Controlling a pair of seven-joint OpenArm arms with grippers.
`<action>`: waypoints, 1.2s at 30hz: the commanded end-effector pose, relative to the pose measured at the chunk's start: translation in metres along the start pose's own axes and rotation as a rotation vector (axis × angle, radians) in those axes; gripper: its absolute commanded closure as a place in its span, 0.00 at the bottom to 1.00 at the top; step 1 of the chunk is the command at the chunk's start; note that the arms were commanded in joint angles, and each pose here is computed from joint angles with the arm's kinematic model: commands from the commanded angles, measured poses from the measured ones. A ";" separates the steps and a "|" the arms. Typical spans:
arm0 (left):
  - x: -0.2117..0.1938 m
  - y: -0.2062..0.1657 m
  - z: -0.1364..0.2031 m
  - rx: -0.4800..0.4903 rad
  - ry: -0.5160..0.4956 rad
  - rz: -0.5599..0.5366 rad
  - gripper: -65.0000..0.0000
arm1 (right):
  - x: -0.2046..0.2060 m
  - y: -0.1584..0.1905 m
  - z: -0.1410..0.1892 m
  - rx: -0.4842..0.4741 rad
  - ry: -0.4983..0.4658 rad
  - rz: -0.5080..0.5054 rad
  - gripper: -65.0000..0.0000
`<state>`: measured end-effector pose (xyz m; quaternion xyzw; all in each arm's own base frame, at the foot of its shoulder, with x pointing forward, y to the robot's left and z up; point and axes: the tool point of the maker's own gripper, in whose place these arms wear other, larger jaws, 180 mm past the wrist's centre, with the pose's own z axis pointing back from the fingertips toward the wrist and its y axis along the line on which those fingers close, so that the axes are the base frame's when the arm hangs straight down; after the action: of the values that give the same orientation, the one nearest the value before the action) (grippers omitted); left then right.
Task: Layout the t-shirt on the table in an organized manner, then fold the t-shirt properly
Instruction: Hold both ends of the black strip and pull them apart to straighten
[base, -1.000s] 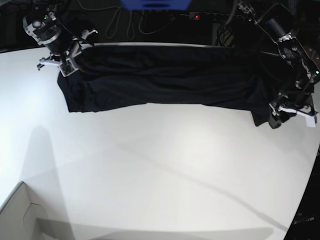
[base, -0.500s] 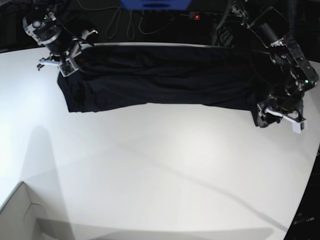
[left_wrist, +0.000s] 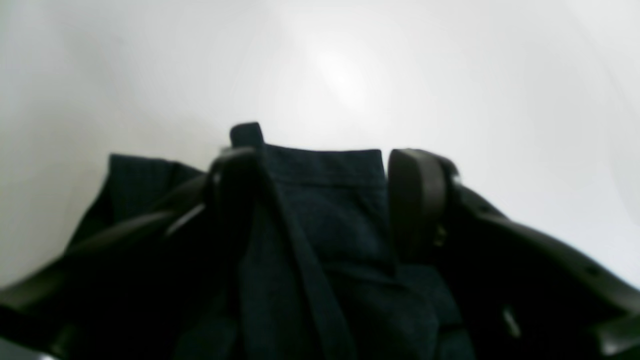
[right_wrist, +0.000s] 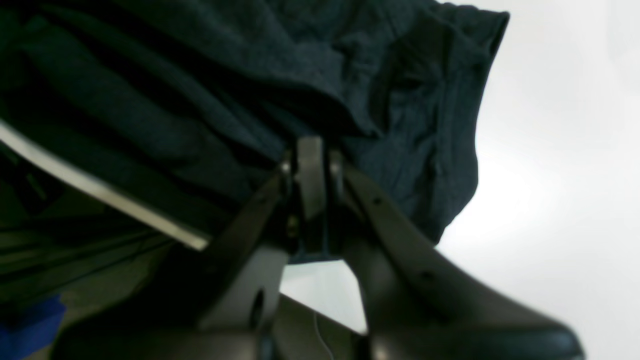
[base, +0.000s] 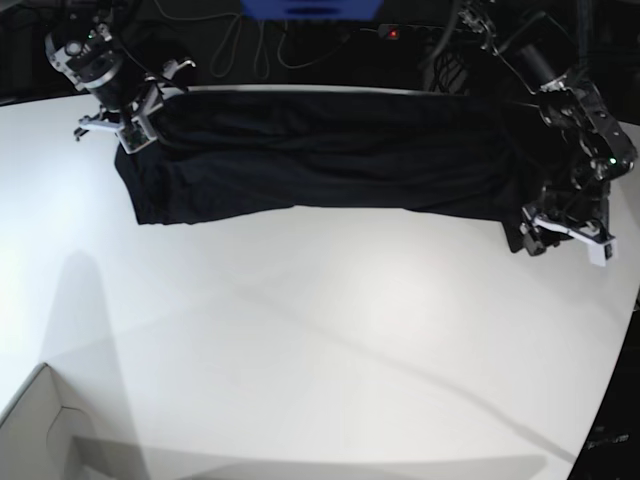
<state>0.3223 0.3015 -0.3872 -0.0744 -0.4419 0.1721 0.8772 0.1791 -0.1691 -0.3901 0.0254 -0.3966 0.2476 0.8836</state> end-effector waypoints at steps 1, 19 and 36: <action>0.014 0.002 0.004 0.001 -0.047 -0.009 0.36 | 0.009 -0.003 0.003 -0.009 -0.036 0.005 1.00; -0.013 0.011 -0.005 0.000 0.009 0.040 0.69 | 0.008 -0.004 0.003 -0.010 -0.031 0.006 1.00; 0.032 0.034 0.040 0.106 -0.176 0.064 1.00 | 0.008 -0.002 0.003 -0.006 -0.034 0.001 1.00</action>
<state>0.2922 0.3408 -0.3638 -0.0295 -0.4827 0.2359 0.8429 0.1791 -0.1685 -0.3904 0.0263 -0.3965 0.2476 0.8836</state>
